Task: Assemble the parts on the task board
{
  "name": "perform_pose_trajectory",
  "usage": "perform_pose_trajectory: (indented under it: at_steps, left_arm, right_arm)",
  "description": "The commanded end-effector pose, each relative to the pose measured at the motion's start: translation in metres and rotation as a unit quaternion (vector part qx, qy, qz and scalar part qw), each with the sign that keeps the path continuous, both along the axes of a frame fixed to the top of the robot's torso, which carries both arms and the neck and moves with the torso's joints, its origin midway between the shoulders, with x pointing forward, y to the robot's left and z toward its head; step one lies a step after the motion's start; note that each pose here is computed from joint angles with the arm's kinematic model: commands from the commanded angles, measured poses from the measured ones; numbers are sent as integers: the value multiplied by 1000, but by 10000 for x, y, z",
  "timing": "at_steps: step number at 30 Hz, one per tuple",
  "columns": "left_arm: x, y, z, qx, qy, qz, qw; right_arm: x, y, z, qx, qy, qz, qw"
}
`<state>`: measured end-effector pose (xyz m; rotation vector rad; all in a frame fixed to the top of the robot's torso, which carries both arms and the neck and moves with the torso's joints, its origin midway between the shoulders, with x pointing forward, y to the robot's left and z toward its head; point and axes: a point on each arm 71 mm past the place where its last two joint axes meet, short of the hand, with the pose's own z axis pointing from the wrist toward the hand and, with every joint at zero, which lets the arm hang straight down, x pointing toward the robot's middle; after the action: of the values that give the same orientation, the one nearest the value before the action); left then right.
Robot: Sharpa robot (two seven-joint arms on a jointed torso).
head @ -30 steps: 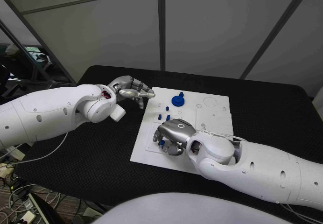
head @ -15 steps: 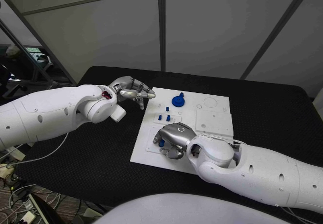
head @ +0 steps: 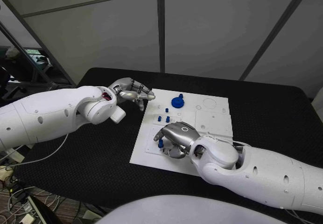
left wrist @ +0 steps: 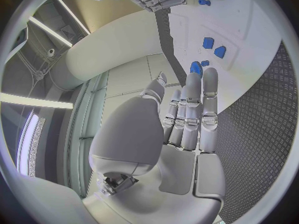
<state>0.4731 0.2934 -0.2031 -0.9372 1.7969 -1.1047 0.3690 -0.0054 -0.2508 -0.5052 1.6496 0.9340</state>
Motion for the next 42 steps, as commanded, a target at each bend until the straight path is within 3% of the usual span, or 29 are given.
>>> perform_pose_trajectory:
  at_steps: [1, 12, 21, 26, 34, 42]
  left_arm:
    - [8, -9, 5, -3, 2, -6, 1000]
    - [38, -30, -12, -4, 1, -7, 1000]
    - [66, -101, 23, -40, -33, -11, 999]
    - [77, -108, 61, -81, -60, 12, 995]
    - [54, -76, 60, -151, -76, 71, 983]
    - [21, -91, 53, -165, -81, 82, 980]
  right_arm:
    - [-5, -19, 98, 70, -12, 0, 997]
    - [-3, -240, 162, 132, 13, -7, 991]
    - [126, -753, 348, 176, 94, -42, 979]
    - [211, -1189, 430, 199, 143, -109, 963]
    - [231, -1850, 390, 165, 194, -231, 939]
    - [177, -2144, 355, 94, 188, -300, 931]
